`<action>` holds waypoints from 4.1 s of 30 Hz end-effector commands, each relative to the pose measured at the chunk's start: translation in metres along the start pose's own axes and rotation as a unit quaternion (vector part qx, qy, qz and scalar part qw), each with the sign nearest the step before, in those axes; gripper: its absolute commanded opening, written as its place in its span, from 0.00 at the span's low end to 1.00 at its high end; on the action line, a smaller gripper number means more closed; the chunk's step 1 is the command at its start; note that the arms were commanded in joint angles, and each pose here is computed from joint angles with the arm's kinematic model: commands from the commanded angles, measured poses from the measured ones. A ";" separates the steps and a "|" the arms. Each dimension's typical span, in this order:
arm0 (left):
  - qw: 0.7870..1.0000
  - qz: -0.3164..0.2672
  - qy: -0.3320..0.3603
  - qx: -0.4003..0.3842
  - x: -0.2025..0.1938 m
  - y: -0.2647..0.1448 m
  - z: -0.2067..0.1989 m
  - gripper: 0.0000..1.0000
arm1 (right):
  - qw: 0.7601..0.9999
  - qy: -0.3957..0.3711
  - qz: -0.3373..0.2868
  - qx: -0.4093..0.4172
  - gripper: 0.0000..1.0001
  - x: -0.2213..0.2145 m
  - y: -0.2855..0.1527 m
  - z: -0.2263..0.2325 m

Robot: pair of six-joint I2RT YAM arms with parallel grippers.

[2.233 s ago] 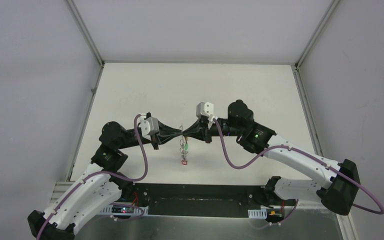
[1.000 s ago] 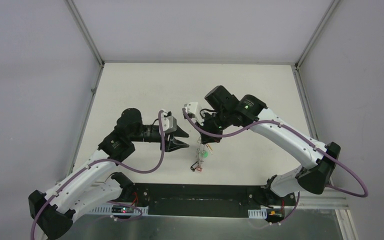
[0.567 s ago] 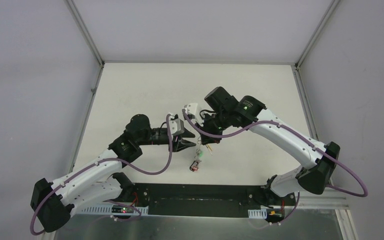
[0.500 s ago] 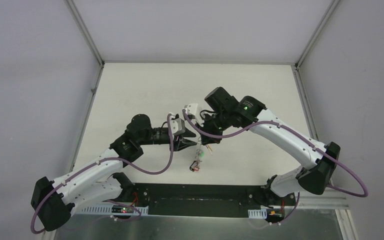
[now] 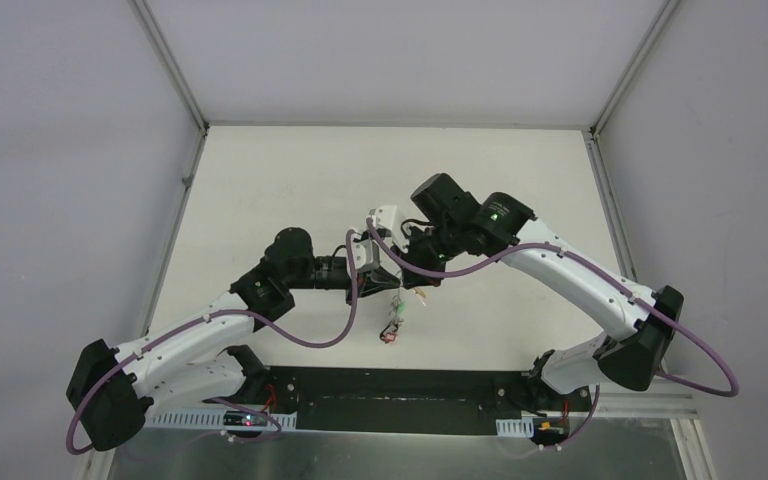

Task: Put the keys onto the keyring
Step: Adjust the key on the keyring.

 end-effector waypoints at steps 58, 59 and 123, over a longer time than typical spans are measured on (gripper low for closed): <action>0.955 -0.261 0.138 0.000 0.070 -0.028 -0.029 0.00 | 0.938 -0.090 -0.333 -0.032 0.00 0.021 -0.053 0.008; 0.955 -0.263 0.139 -0.002 0.070 -0.028 -0.029 0.00 | 0.939 -0.089 -0.331 -0.031 0.00 0.019 -0.052 0.008; 0.956 -0.261 0.137 -0.005 0.074 -0.030 -0.031 0.00 | 0.925 -0.122 -0.360 0.023 0.14 0.028 -0.040 0.008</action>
Point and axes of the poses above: each gripper's point midway between its finger pads, its own y axis out along the fingers, its own z axis along the line the jaws close on, x = y × z, the point moved 7 cm from there along -y, back along the fingers, and after that the axes turned 7 degrees about -y, right-handed, at the moved point
